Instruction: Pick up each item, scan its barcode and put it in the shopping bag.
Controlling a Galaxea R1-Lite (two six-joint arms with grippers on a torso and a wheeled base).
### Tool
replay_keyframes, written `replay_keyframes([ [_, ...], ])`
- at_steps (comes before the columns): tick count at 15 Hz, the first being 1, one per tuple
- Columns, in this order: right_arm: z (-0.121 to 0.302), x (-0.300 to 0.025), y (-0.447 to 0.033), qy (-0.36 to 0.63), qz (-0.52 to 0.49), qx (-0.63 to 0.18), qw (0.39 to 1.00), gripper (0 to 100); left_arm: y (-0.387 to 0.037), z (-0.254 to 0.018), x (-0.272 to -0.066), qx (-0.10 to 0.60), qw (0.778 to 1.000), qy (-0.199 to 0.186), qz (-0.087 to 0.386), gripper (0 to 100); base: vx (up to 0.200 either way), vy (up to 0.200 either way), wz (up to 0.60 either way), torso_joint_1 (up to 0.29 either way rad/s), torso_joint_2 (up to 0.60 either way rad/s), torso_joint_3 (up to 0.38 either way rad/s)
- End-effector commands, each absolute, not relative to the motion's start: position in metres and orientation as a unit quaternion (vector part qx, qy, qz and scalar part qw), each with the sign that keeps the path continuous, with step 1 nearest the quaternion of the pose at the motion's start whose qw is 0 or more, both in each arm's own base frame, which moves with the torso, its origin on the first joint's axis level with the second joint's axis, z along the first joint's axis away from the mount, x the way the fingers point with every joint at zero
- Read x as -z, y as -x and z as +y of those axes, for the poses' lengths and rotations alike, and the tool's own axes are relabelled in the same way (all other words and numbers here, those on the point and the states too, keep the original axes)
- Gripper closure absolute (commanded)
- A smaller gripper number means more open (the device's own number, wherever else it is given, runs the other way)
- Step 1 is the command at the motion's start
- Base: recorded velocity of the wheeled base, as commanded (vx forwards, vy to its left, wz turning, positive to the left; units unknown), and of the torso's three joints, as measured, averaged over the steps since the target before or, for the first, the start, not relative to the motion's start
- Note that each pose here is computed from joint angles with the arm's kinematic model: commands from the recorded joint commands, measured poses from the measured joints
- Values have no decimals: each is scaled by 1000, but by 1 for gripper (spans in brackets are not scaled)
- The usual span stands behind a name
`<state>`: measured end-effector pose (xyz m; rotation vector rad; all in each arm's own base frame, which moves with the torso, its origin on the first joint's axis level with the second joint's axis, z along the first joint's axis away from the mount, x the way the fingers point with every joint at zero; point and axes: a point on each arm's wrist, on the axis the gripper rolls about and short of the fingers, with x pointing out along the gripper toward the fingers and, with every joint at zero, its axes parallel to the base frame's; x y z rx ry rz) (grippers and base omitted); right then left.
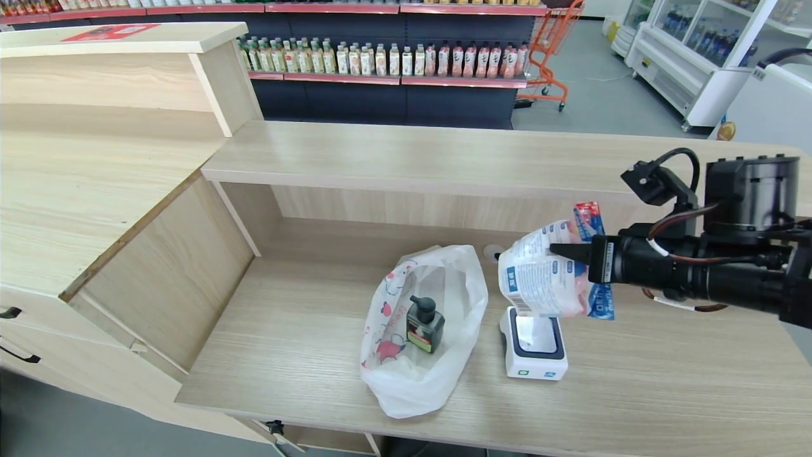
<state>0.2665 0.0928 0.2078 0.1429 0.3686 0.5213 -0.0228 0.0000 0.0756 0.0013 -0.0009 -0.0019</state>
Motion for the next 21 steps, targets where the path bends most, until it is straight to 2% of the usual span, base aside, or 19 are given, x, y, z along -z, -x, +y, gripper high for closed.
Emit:
replay_keyframes([
  [1,105,-179,-301,-57,222,-253,940,100,23,0,-76,1,1000,-1,-1,0,0,0,0,0,0,0],
  [4,112,-158,-317,-37,243,-257,935,100,23,0,-76,2,1000,-1,-1,0,0,0,0,0,0,0],
  [10,152,-137,-357,-29,237,-290,927,100,23,0,-76,2,1000,-1,-1,0,0,0,0,0,0,0],
  [13,169,-115,-378,-4,235,-298,925,100,23,0,-76,1,1000,-1,-1,0,0,0,0,0,0,0],
  [16,187,-98,-385,13,239,-281,929,100,23,0,-76,1,1000,-1,-1,0,0,0,0,0,0,0],
  [21,203,-74,-392,52,208,-306,927,100,23,0,-76,2,1000,-1,-1,0,0,0,0,0,0,0],
])
